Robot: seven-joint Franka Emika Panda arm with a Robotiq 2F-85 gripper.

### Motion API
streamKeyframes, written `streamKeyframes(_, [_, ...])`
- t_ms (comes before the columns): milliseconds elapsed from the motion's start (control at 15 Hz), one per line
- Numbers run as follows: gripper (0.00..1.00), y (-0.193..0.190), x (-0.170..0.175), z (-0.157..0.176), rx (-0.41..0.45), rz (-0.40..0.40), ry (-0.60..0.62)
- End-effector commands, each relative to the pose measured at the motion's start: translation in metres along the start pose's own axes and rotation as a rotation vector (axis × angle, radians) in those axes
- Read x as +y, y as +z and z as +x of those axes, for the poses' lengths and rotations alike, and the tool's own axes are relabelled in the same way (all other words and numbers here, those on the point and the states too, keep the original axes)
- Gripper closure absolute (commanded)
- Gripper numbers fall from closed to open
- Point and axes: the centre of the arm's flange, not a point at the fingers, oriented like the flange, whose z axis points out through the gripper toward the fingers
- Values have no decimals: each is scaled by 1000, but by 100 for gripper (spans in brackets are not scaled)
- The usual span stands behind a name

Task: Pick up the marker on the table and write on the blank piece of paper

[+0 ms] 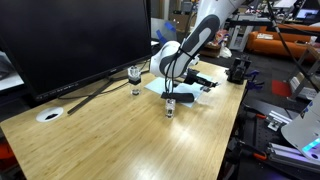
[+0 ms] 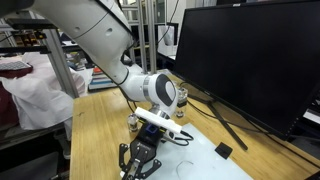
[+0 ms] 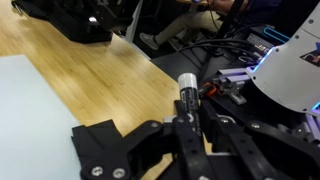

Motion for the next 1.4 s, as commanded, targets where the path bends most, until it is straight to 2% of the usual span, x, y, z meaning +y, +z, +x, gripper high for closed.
streamKeyframes(0, [95, 21, -20, -6, 36, -53, -100])
streamKeyframes(133, [95, 23, -23, 0, 83, -82, -119])
streamKeyframes(267, [73, 22, -19, 4, 133, -103, -113])
streamKeyframes(333, [55, 21, -17, 5, 149, -109, -110])
streamKeyframes(733, [13, 18, -8, -8, 241, -132, -73])
streamKeyframes(800, [7, 11, -3, 5, 187, -116, -71])
streamKeyframes(867, [25, 11, -2, 4, 192, -118, -68])
streamKeyframes(1000, [11, 12, -3, 7, 186, -116, -73])
streamKeyframes(1067, [7, 12, -4, 9, 184, -118, -75])
streamKeyframes(1333, [7, 12, -4, 9, 184, -118, -75])
